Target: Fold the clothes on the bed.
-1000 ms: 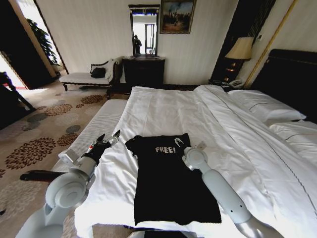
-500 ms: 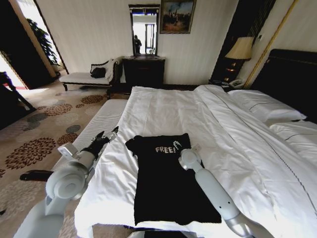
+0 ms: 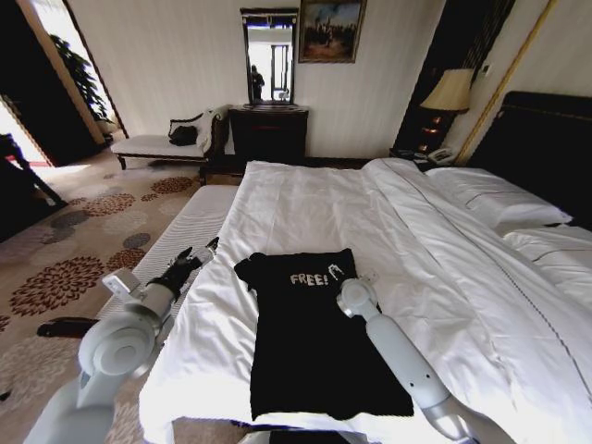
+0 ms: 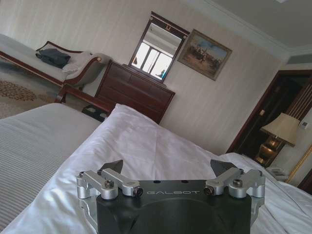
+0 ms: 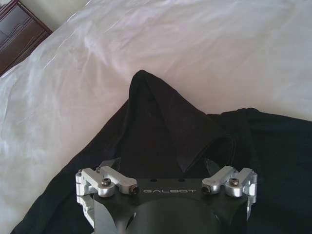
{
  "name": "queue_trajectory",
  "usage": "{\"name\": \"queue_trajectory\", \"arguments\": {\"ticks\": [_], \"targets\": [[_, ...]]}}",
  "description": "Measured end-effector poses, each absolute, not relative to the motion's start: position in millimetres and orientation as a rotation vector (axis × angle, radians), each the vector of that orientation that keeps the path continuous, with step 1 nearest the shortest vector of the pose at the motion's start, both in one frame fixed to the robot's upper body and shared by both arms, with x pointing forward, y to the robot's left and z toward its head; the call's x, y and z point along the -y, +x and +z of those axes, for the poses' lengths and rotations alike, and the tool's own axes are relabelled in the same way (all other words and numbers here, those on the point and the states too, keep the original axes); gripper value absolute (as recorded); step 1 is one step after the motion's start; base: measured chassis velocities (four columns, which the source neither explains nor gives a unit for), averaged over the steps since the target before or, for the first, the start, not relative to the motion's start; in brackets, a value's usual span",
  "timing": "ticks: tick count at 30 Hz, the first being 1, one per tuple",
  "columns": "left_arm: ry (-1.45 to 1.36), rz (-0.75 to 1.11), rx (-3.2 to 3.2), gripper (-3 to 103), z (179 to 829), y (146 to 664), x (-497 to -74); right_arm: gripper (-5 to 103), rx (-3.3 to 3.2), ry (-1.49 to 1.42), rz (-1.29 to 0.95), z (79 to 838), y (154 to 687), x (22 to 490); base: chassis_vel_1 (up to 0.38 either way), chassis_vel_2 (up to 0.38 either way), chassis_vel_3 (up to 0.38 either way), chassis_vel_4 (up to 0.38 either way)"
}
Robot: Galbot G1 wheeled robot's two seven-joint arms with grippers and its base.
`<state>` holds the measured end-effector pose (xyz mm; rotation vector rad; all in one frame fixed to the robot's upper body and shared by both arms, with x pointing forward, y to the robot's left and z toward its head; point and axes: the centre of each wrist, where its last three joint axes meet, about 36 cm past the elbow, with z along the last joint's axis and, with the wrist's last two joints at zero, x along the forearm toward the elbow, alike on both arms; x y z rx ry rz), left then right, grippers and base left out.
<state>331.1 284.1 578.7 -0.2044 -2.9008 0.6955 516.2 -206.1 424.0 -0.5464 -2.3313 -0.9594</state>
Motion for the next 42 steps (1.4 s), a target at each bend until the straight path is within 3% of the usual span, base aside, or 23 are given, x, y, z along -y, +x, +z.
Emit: {"name": "queue_trajectory", "arguments": {"ticks": [3, 4, 7, 9, 12, 18, 22, 24, 26, 42], "targets": [[-0.202, 0.692, 2.901, 100, 577.3, 331.7, -283.4, 83, 2.333, -0.56, -0.953, 421.2, 518.4, 207.8, 0.0, 0.0, 0.0, 0.0], [-0.202, 0.692, 2.901, 100, 577.3, 331.7, -283.4, 83, 2.333, -0.56, -0.953, 421.2, 518.4, 207.8, 0.0, 0.0, 0.0, 0.0], [-0.201, 0.709, 2.906, 100, 575.6, 332.6, -281.5, 66, 2.336, -0.574, -0.947, 418.9, 522.3, 209.9, 0.0, 0.0, 0.0, 0.0], [-0.204, 0.712, 2.904, 100, 574.9, 332.5, -280.7, 66, 2.338, -0.576, -0.946, 418.8, 523.3, 210.7, 0.0, 0.0, 0.0, 0.0], [-0.208, 0.713, 2.902, 100, 574.2, 332.6, -279.4, 50, 2.349, -0.585, -0.94, 419.7, 526.8, 213.6, 0.0, 0.0, 0.0, 0.0], [-0.205, 0.712, 2.902, 100, 573.4, 334.7, -279.7, 34, 2.36, -0.591, -0.939, 422.4, 531.1, 215.3, 0.0, 0.0, 0.0, 0.0], [-0.205, 0.708, 2.9, 100, 571.0, 338.0, -278.5, 13, 2.373, -0.609, -0.917, 421.8, 536.4, 222.0, 0.0, 0.0, 0.0, 0.0], [-0.205, 0.708, 2.9, 100, 570.4, 338.6, -278.1, 13, 2.376, -0.613, -0.912, 422.1, 538.0, 223.9, 0.0, 0.0, 0.0, 0.0], [-0.201, 0.707, 2.899, 100, 568.7, 339.4, -277.3, 3, 2.382, -0.619, -0.905, 422.7, 540.2, 226.9, 0.0, 0.0, 0.0, 0.0], [-0.164, 0.717, 2.898, 100, 563.1, 339.5, -278.9, 0, 2.464, -0.692, -0.785, 430.3, 573.2, 267.8, 0.0, 0.0, 0.0, 0.0]]}}
